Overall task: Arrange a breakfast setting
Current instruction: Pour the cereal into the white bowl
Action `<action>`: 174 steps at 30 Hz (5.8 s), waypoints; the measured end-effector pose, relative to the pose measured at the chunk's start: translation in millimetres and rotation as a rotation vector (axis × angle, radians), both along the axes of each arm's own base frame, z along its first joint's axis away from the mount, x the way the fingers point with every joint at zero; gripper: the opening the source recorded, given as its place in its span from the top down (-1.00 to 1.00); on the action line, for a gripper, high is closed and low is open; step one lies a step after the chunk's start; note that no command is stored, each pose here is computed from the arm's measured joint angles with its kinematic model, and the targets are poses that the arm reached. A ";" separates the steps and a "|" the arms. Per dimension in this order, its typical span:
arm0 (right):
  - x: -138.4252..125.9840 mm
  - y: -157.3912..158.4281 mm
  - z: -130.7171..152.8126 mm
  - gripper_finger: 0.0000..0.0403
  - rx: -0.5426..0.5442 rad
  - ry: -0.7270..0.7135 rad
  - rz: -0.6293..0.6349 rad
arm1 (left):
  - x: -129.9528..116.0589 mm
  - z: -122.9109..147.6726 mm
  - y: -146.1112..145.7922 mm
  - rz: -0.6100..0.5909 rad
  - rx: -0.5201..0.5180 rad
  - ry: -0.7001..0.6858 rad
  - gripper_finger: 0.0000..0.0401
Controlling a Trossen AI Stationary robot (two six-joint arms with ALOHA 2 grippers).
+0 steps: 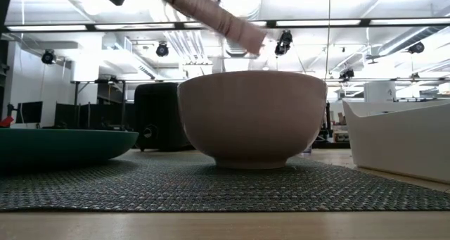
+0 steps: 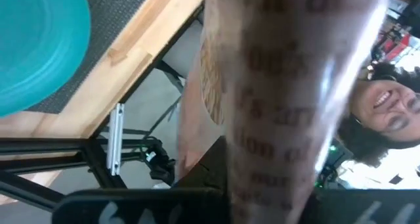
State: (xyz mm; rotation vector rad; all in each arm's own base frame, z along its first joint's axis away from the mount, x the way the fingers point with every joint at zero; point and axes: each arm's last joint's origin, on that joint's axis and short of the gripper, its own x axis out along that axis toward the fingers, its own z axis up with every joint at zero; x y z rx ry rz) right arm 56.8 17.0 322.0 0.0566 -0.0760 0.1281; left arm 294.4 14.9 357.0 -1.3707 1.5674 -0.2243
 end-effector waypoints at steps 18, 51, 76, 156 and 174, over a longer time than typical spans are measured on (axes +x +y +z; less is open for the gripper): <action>0.0 0.0 0.0 0.89 0.003 0.000 0.000 | -0.9 -3.8 0.5 -0.007 0.021 0.006 1.00; 0.0 0.0 0.0 0.89 0.007 0.001 0.001 | -5.5 8.8 6.3 0.017 0.069 -0.043 1.00; 0.0 0.0 0.0 0.89 0.007 0.001 0.001 | -4.1 5.5 5.6 -0.014 0.065 -0.069 1.00; 0.0 0.0 -0.2 0.89 0.024 0.006 0.002 | -3.5 -1.6 -5.5 -0.102 0.223 -0.092 1.00; 0.0 0.0 0.1 0.89 0.017 0.002 0.002 | 2.8 -13.7 -4.4 -0.045 -0.018 0.008 1.00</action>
